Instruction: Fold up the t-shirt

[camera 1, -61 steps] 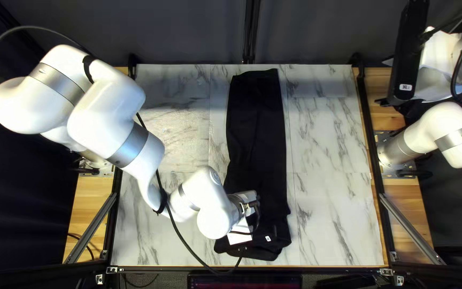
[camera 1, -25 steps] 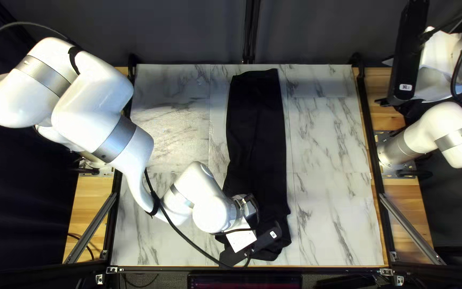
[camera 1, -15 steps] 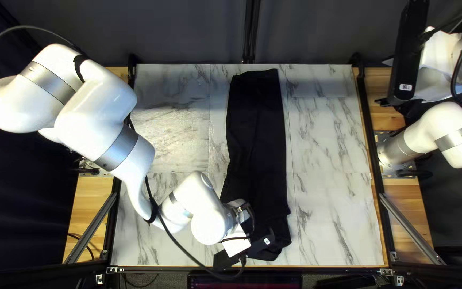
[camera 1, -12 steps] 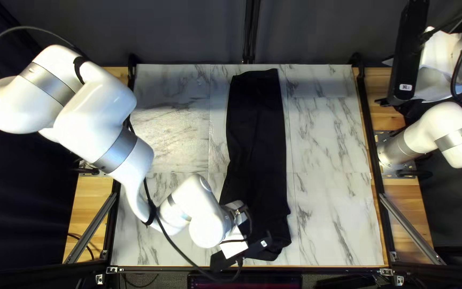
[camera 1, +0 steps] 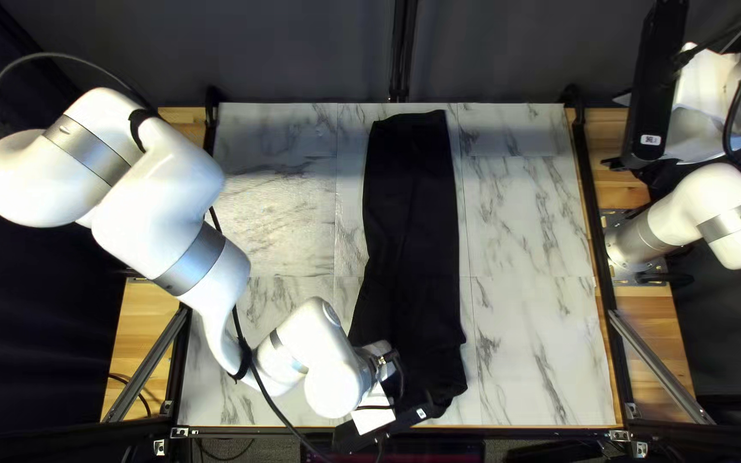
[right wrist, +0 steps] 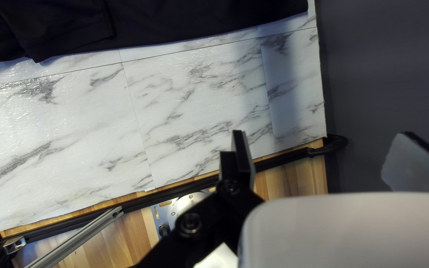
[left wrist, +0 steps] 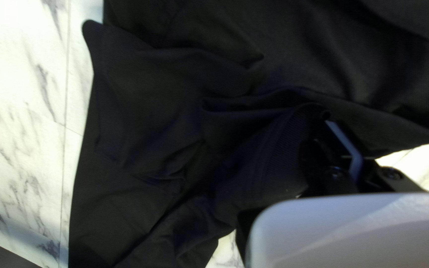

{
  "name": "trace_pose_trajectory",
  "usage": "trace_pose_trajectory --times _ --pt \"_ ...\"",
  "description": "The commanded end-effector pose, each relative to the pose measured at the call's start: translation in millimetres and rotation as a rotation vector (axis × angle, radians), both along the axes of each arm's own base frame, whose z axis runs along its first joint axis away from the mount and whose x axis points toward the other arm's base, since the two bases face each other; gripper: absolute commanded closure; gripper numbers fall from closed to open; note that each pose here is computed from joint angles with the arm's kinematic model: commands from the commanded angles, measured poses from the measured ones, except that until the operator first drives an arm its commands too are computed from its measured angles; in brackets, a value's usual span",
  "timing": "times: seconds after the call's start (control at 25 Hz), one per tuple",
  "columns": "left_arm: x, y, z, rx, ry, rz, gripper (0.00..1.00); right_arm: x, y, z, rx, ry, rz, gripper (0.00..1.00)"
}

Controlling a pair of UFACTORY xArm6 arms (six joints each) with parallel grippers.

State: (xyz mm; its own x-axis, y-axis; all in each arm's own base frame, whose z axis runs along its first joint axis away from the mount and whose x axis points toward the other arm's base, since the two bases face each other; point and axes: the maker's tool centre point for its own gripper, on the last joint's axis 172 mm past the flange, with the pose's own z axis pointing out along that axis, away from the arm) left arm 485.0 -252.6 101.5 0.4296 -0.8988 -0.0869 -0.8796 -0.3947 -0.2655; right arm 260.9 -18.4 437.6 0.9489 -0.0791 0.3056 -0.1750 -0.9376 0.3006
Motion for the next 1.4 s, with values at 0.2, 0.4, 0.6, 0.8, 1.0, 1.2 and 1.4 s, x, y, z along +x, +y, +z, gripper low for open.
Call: trace_pose_trajectory --times 0.2,0.4,0.6,0.8,1.0,1.2,1.4 --pt "-5 16 -9 0.009 0.026 -0.019 1.00 0 0 0 0.000 0.000 0.000 0.00" --pt "-17 22 -14 0.010 0.061 -0.050 1.00 0 0 0 0.000 0.000 0.000 0.00" --pt "-21 20 -21 0.001 0.090 -0.084 1.00 0 0 0 0.000 0.000 0.000 0.00" --pt "-26 18 -23 -0.007 0.111 -0.105 1.00 0 0 0 0.000 0.000 0.000 0.00" --pt "-29 18 -12 -0.014 0.119 -0.111 0.00 0 0 0 0.000 0.000 0.000 0.00" --pt "-23 26 4 -0.010 0.086 -0.057 0.00 0 0 0 0.000 0.000 0.000 0.00" --pt "-16 38 1 -0.008 0.024 0.049 0.00 0 0 0 0.000 0.000 0.000 0.00"
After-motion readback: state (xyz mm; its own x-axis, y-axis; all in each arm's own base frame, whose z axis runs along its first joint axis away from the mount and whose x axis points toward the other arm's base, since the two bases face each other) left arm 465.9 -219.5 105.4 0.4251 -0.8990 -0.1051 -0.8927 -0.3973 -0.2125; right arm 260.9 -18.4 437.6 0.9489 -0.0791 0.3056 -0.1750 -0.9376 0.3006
